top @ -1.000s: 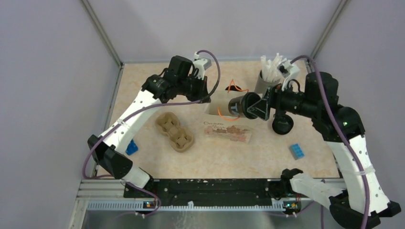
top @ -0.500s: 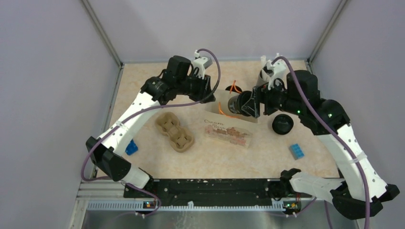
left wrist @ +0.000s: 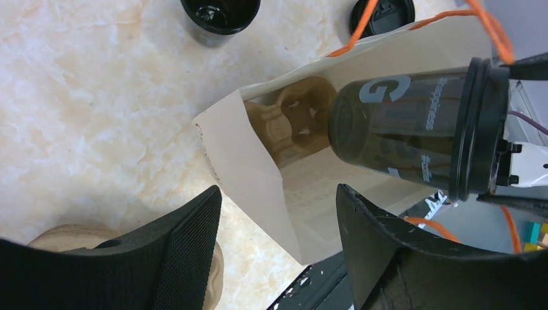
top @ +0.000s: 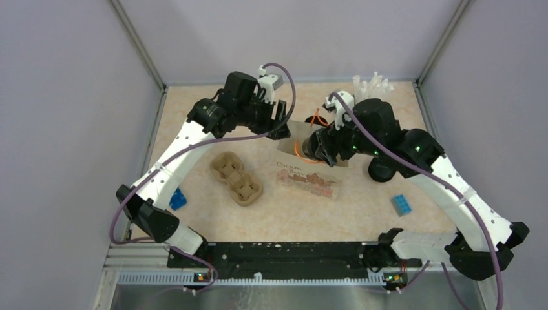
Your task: Pack the takeout coffee
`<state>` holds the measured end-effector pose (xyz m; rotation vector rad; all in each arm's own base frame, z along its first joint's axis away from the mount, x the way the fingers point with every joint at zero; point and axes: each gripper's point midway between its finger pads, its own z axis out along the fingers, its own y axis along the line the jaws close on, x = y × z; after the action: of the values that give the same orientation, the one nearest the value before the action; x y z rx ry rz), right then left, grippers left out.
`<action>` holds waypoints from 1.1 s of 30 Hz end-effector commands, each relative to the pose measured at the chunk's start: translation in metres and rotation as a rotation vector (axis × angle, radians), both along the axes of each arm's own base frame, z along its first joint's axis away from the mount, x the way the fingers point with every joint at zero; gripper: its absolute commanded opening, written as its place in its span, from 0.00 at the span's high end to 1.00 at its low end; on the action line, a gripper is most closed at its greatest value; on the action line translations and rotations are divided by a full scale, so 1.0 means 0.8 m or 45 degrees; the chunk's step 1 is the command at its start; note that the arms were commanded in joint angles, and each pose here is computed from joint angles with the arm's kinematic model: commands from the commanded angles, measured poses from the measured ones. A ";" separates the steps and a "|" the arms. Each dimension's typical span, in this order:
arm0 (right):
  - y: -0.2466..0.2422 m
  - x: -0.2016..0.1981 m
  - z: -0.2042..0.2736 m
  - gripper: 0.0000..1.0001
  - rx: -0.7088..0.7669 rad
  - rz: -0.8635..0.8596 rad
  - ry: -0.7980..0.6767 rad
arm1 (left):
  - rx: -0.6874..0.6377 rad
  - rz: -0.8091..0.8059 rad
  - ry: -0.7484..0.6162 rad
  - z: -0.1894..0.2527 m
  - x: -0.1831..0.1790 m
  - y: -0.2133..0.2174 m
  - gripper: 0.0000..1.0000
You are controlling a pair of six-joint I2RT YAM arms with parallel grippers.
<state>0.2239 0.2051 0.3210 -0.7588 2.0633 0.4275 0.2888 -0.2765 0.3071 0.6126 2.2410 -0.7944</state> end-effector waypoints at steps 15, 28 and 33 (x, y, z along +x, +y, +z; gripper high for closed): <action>0.038 -0.023 -0.004 0.39 -0.160 0.190 -0.172 | -0.019 -0.083 0.015 -0.018 -0.002 -0.009 0.56; 0.023 0.006 0.053 0.40 -0.087 0.049 -0.434 | -0.344 -0.406 -0.536 0.042 -0.037 -0.026 0.96; 0.023 -0.007 0.022 0.41 -0.157 0.135 -0.363 | -0.385 -0.459 -0.561 0.044 -0.047 -0.030 0.93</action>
<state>0.2218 0.2244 0.3350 -0.9254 1.8412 0.2344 0.2541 -0.2898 0.3094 0.8868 1.8118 -0.9925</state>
